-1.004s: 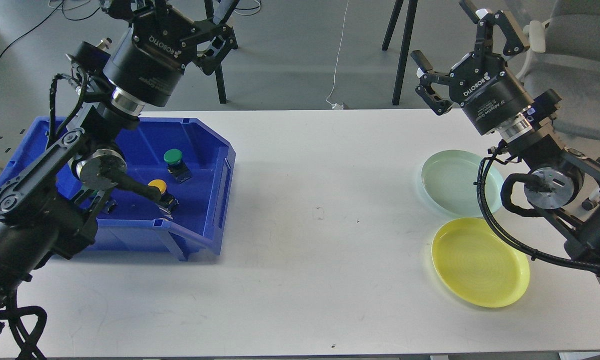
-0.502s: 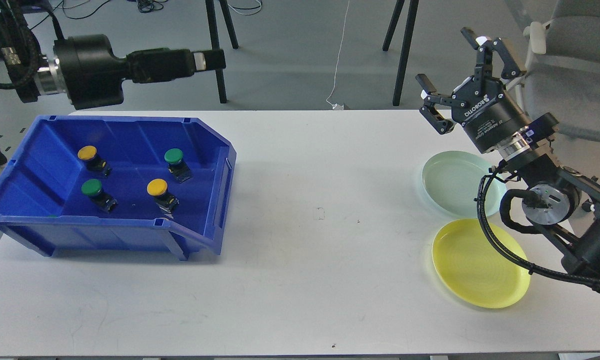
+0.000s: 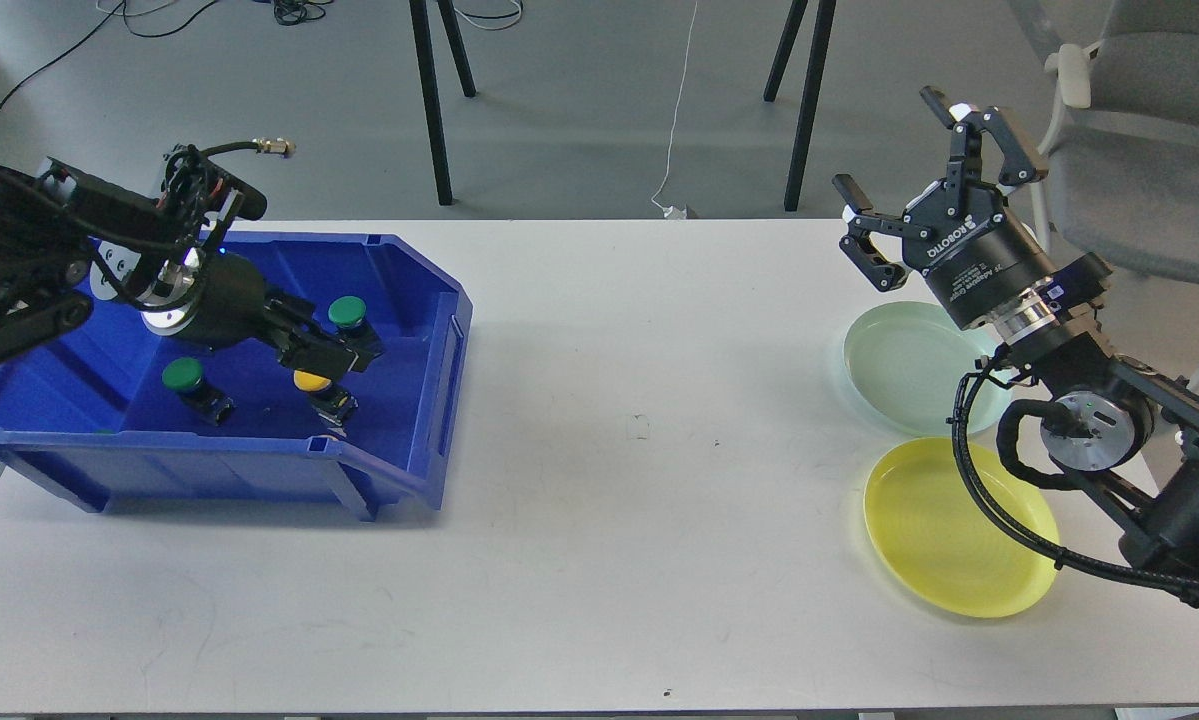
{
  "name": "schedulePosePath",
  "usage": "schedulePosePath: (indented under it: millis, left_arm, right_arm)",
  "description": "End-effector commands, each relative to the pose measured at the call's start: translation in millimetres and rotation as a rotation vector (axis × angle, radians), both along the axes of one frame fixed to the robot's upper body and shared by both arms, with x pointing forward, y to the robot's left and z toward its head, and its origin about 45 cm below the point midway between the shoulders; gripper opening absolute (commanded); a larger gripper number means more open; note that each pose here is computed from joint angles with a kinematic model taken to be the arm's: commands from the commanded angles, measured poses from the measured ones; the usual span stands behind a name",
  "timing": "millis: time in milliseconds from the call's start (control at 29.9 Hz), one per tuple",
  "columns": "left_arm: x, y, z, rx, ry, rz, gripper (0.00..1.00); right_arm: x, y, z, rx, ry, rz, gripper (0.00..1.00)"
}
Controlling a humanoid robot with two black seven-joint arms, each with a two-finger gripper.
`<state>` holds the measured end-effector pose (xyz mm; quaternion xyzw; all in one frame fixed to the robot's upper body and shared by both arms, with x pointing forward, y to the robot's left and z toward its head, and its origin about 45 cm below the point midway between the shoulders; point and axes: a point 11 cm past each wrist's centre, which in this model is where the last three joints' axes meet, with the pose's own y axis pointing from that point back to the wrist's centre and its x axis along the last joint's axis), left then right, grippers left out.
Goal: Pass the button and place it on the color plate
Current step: 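Grasp the yellow-topped button with the left gripper and lift it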
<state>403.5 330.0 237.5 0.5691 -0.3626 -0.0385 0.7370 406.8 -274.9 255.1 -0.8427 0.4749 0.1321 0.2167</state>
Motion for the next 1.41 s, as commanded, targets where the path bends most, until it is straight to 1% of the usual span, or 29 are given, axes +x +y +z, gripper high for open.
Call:
schedulePosePath:
  millis: [0,201,569,736,770,803,836,1037,1171,1204,1271,1372]
  left_arm:
    - [-2,4,-17,0.01,0.026,0.022,0.99]
    - [-4,8,-24,0.012,0.04,0.035,0.99]
    - [-2,17,-42,0.037,0.056,0.075,0.98]
    - [-1,17,-43,0.031,0.053,0.084,0.94]
    - [0,16,-42,0.021,0.045,0.082,0.88]
    - [1,16,-42,0.02,0.041,0.081,0.77]
    - [1,16,-42,0.023,0.039,0.078,0.7]
    - [0,16,-42,0.02,0.041,0.081,0.62]
    - [0,17,-42,0.025,0.044,0.082,0.39]
    - [0,17,-42,0.027,0.044,0.08,0.31]
    - [-1,18,-43,0.027,0.045,0.081,0.24]
    - [0,18,-42,0.026,0.043,0.082,0.09]
  right_arm:
    - [0,-1,0,0.001,-0.001,-0.001,0.99]
    - [0,-1,1,0.002,-0.002,-0.002,0.99]
    - [-2,-3,-2,0.005,0.005,-0.008,0.99]
    - [-2,-8,-1,0.008,0.002,-0.019,0.99]
    - [-3,-9,-2,0.011,0.003,-0.022,0.99]
    - [-4,-10,-3,0.013,0.005,-0.025,0.99]
    - [-4,-11,-3,0.013,0.006,-0.028,0.99]
    - [-6,-14,-7,0.013,0.015,-0.035,0.99]
    - [-8,-16,-9,0.016,0.019,-0.038,0.99]
    - [-8,-16,-9,0.015,0.019,-0.039,0.99]
    - [-8,-16,-9,0.016,0.02,-0.039,0.99]
    - [-8,-15,-9,0.016,0.02,-0.037,0.99]
